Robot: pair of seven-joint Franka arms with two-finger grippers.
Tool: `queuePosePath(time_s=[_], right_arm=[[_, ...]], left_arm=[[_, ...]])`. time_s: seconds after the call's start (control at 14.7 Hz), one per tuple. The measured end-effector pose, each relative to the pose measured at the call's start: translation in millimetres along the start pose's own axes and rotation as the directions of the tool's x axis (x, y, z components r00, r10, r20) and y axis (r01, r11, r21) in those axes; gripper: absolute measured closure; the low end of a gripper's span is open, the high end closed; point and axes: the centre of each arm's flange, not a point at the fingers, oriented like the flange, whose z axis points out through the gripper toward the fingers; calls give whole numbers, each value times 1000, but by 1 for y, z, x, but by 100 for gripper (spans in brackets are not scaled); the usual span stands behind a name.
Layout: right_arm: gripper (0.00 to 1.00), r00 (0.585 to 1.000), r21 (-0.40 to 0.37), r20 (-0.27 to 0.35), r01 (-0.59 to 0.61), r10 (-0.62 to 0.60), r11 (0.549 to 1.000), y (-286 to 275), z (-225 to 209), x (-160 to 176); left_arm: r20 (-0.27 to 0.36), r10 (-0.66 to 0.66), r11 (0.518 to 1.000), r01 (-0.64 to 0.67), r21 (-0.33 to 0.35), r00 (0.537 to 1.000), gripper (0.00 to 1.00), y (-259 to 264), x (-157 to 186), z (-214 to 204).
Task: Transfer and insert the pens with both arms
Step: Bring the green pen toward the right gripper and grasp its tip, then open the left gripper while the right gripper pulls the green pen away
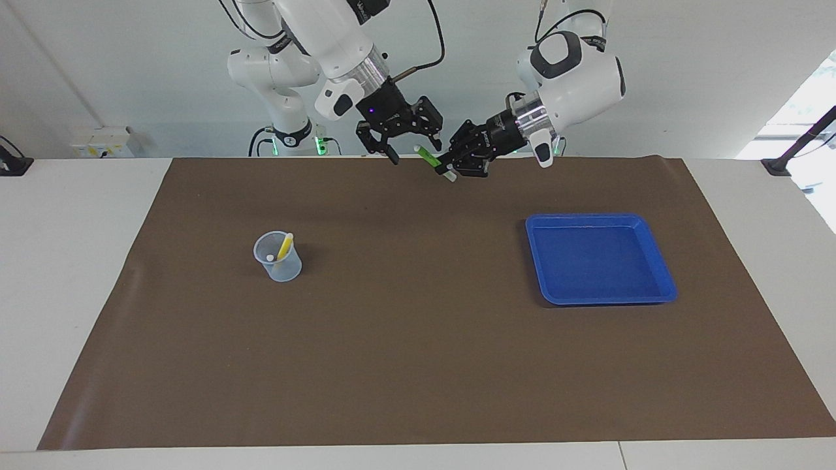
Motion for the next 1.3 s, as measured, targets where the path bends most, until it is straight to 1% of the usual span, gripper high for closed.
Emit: queuePosePath(time_s=[0.07, 0.14, 0.2, 0.27, 0.34, 0.41, 0.55, 0.89, 0.95, 1.02, 1.16, 1.23, 1.3], right_arm=[[4, 1000, 1, 0, 4, -4, 1000, -2, 1, -1], [14, 1000, 1, 2, 7, -7, 1000, -3, 2, -3], [26, 1000, 1, 3, 10, -10, 1000, -4, 2, -4], [40, 1000, 1, 4, 12, -12, 1000, -5, 3, -5], [50, 1000, 0, 6, 14, -14, 1000, -6, 4, -6], [63, 1000, -1, 6, 16, -16, 1000, -7, 4, -7], [80, 1000, -1, 7, 12, -12, 1000, -5, 5, -6], [81, 1000, -2, 6, 13, -13, 1000, -5, 5, -6], [81, 1000, -7, 3, 16, -16, 1000, -5, 5, -6], [81, 1000, -20, -5, 24, -24, 1000, -4, 5, -5], [81, 998, -73, -34, 48, -51, 996, 1, 5, -2], [81, 997, -108, -51, 59, -65, 992, 6, 5, 2], [81, 995, -142, -65, 66, -76, 988, 13, 5, 6]], left_arm=[[0, -4, 1000, 4, -5, 1000, 83, 0, 0, 1], [0, -9, 1000, 9, -11, 1000, 83, -1, 0, 3], [-1, -12, 1000, 12, -15, 1000, 83, -2, 0, 4], [0, -15, 1000, 15, -17, 1000, 83, -2, 0, 5], [2, -18, 1000, 18, -17, 1000, 83, -2, 0, 5], [4, -20, 1000, 20, -18, 1000, 83, -2, 0, 5], [9, -28, 999, 28, -24, 1000, 83, -1, 1, 2], [15, -35, 999, 36, -25, 999, 83, -2, 2, 2], [15, -35, 999, 35, -24, 999, 76, -3, 2, 3], [15, -34, 999, 35, -22, 999, 66, -3, 1, 3], [16, -34, 999, 34, -21, 999, 45, -4, 0, 4], [17, -35, 999, 35, -21, 999, 32, -5, -1, 3], [18, -35, 999, 35, -22, 999, 21, -5, -2, 3]])
